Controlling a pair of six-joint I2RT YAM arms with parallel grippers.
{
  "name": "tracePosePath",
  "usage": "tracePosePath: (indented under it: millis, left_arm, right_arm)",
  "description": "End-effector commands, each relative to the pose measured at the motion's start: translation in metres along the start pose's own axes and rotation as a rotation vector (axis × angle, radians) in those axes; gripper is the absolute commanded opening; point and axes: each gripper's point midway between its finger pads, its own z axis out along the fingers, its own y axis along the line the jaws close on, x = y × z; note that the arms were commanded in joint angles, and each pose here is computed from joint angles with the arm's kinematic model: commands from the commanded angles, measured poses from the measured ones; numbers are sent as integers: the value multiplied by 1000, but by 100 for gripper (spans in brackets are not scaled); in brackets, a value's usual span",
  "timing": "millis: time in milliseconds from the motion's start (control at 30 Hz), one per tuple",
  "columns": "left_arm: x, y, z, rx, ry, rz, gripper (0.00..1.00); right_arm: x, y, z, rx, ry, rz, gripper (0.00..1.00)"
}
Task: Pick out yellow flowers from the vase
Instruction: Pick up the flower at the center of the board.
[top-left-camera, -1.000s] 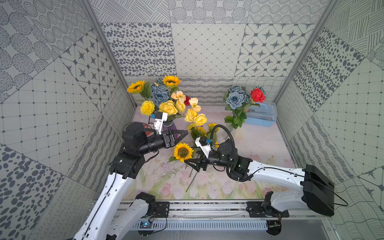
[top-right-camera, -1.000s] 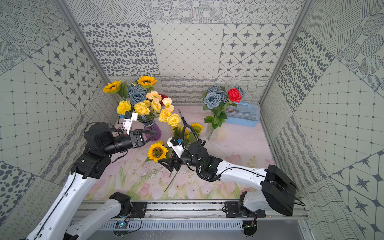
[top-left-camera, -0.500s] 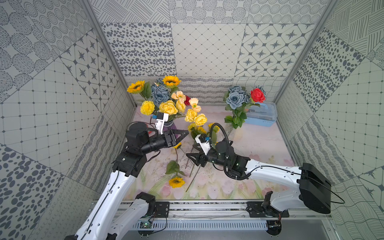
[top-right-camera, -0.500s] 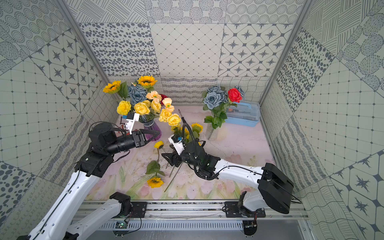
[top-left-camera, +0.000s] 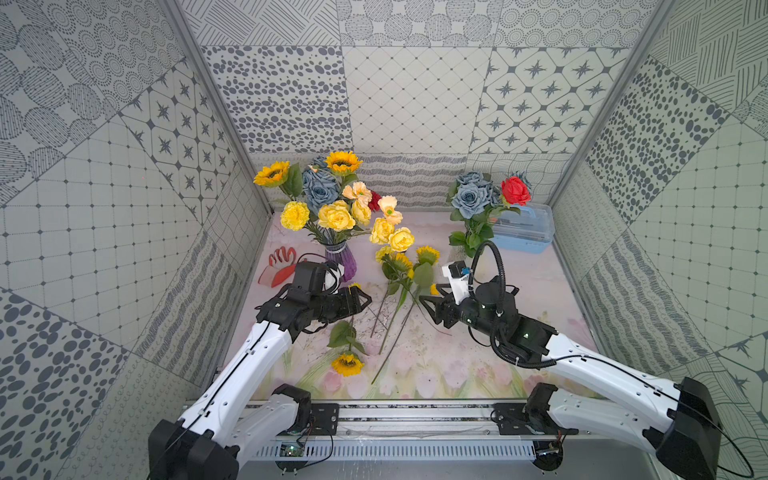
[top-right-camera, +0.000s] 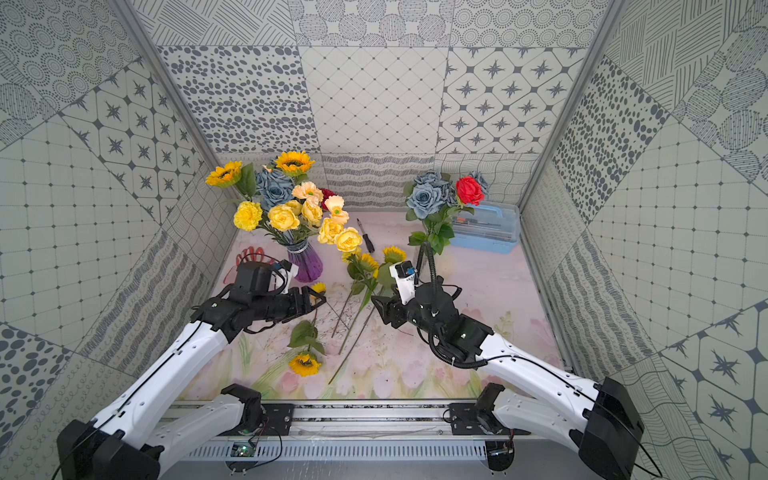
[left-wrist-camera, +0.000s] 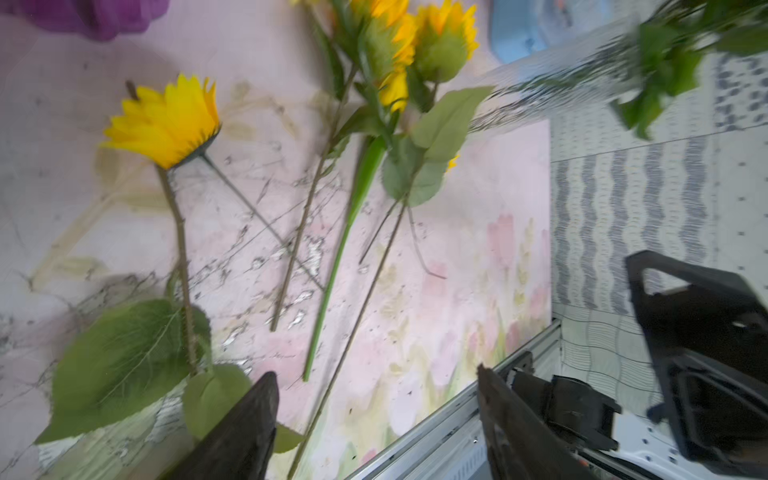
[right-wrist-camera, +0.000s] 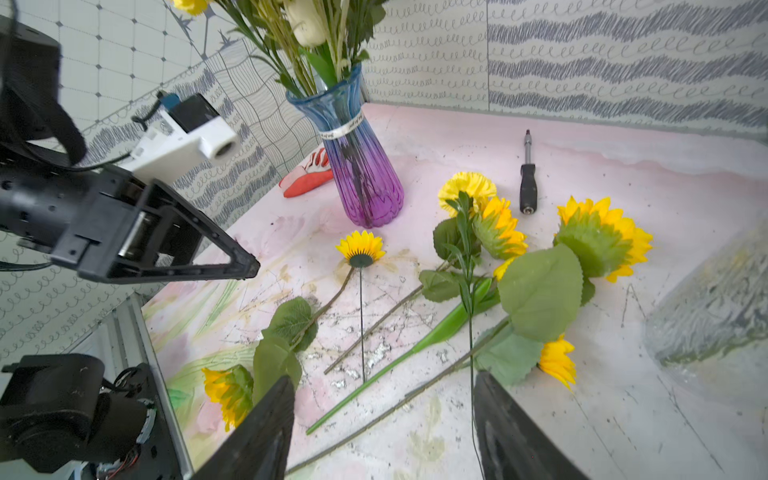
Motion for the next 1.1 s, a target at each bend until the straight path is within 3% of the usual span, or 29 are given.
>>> tracePosePath:
  millis: [0, 300, 533, 800, 933, 1067]
  left_arm:
    - [42, 61, 16, -315, 128, 28, 75]
    - [72, 98, 35, -542, 239, 39, 75]
    - [76, 110, 51, -588, 277, 36, 71]
    - [76, 103, 67, -520, 269, 19, 40]
    - [74, 100, 60, -521, 256, 29, 19]
    - [69, 89, 49, -477, 216, 35, 15]
  right_arm:
    - [25, -3, -3, 2, 77, 51, 70]
    - [32, 4, 1, -39, 120, 58, 73]
    - [32, 6, -3, -50, 129, 42, 74]
    - [33, 4, -7, -47, 125, 42, 74]
    - [32, 3, -8, -42, 119, 39, 74]
    - [33, 3, -6, -47, 119, 39, 75]
